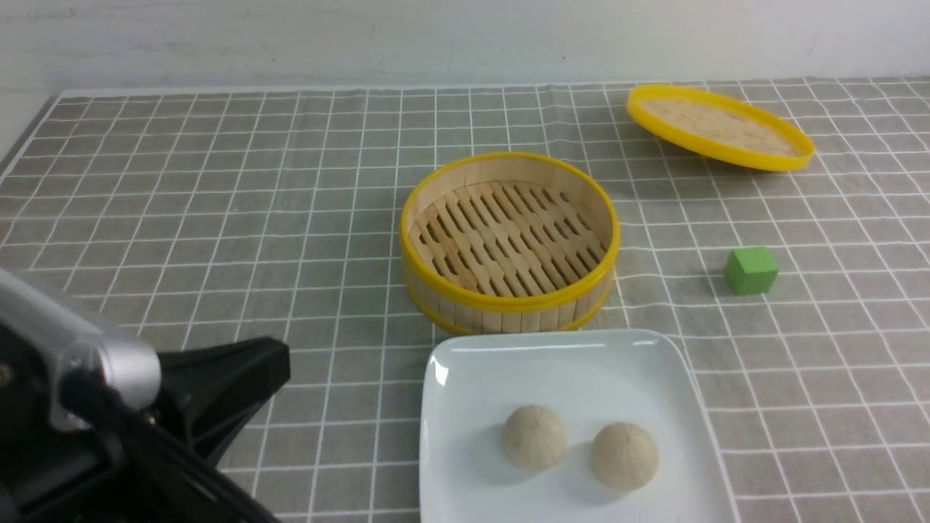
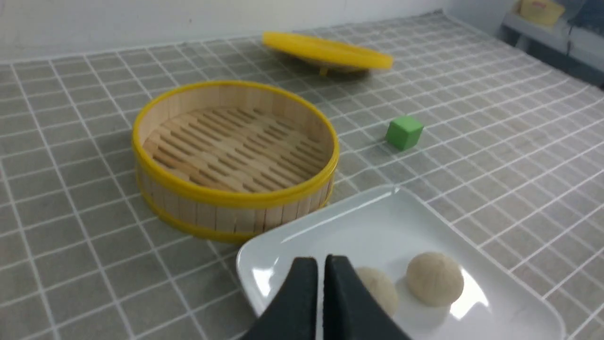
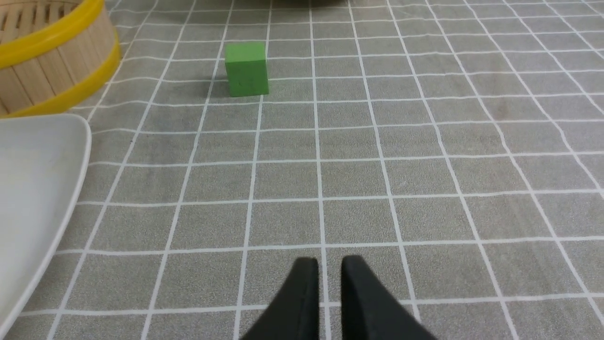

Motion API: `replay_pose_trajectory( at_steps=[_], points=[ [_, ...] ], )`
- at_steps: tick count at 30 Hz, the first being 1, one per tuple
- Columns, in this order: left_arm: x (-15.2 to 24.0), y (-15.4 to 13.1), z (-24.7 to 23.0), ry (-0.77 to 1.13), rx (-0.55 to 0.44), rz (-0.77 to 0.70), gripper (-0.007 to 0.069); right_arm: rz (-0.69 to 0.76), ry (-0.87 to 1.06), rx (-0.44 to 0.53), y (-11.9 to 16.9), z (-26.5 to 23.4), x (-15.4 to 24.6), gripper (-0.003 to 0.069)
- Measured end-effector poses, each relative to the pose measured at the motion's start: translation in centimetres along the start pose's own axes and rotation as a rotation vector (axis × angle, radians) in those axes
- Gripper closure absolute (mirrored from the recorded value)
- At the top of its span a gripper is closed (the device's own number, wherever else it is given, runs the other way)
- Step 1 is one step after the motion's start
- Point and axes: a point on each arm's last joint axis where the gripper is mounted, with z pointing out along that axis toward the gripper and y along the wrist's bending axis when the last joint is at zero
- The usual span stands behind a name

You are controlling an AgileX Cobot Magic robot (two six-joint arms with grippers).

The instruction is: Put the steamed buns into the plate on the grey tablecloth.

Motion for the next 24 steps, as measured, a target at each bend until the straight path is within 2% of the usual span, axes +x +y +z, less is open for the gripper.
replay_pose_trajectory(
  at_steps=[3, 5, 6, 7, 8, 14, 16, 17, 18, 20, 24],
  points=[
    [1.4, 1.0, -0.3, 0.015, -0.060, -0.030, 0.0579, 0.000, 0.000, 0.000, 0.0, 0.0, 0.0, 0.0555],
    [3.1, 2.5, -0.9, 0.011, -0.175, -0.063, 0.0576, 0.000, 0.000, 0.000, 0.0, 0.0, 0.0, 0.0551],
    [3.2, 2.6, -1.1, 0.005, -0.183, -0.066, 0.0576, 0.000, 0.000, 0.000, 0.0, 0.0, 0.0, 0.0550],
    [4.6, 3.5, -1.7, 0.001, -0.267, -0.084, 0.0573, 0.000, 0.000, 0.000, 0.0, 0.0, 0.0, 0.0548],
    [5.2, 3.8, -2.0, -0.005, -0.304, -0.090, 0.0573, 0.000, 0.000, 0.000, 0.0, 0.0, 0.0, 0.0548],
    [10.2, 5.2, -4.5, -0.070, -0.559, -0.150, 0.0568, 0.000, 0.000, 0.000, 0.0, 0.0, 0.0, 0.0540],
    [11.0, 5.4, -4.8, -0.081, -0.601, -0.159, 0.0567, 0.000, 0.000, 0.000, 0.0, 0.0, 0.0, 0.0538],
    [12.2, 5.6, -5.1, -0.092, -0.675, -0.174, 0.0563, 0.000, 0.000, 0.000, 0.0, 0.0, 0.0, 0.0537],
    [12.3, 5.6, -5.1, -0.091, -0.676, -0.172, 0.0562, 0.000, 0.000, 0.000, 0.0, 0.0, 0.0, 0.0536],
    [13.4, 6.0, -5.1, -0.066, -0.744, -0.186, 0.0559, 0.000, 0.000, 0.000, 0.0, 0.0, 0.0, 0.0533],
    [13.6, 6.1, -5.2, -0.060, -0.767, -0.186, 0.0559, 0.000, 0.000, 0.000, 0.0, 0.0, 0.0, 0.0526]
  ],
)
